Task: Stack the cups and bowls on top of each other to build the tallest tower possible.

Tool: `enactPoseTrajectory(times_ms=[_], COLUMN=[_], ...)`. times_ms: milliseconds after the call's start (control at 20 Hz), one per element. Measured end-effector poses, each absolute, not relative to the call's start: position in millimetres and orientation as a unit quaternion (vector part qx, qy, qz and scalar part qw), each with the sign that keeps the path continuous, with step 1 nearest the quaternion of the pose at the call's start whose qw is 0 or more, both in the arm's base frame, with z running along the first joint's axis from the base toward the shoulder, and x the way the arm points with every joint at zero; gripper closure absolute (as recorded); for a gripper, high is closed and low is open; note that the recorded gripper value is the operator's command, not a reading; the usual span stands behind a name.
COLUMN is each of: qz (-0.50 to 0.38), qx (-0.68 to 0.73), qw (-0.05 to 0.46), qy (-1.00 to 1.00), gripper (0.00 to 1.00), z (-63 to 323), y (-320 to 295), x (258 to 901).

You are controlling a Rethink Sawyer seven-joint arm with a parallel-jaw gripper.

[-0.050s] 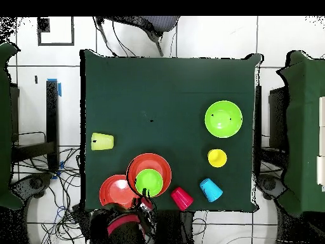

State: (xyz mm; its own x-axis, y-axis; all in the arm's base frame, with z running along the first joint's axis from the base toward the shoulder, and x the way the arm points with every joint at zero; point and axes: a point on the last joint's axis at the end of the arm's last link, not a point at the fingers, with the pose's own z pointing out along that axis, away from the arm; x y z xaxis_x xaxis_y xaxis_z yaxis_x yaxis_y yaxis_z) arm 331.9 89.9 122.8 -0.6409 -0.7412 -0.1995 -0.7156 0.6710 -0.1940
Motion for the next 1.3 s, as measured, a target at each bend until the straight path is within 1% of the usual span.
enactPoseTrajectory(times_ms=[200,500,600,800,1050,1300], qz=[-0.045,-0.013,-0.007,0.008,0.007,0.003], qx=[-0.392,-0.347,-0.348,-0.369,-0.412,-0.428], qw=[0.124,0.110,0.111,0.114,0.108,0.105], qy=[0.910,0.931,0.931,0.922,0.905,0.898], gripper=[0.00,0.00,0.00,0.00,0.00,0.00], z=[128.8,144.9,147.7,157.4,164.0,164.3], y=[71.2,24.5,19.3,-3.4,-26.9,-26.4], x=[337.3,362.3,366.8,383.5,406.1,424.7])
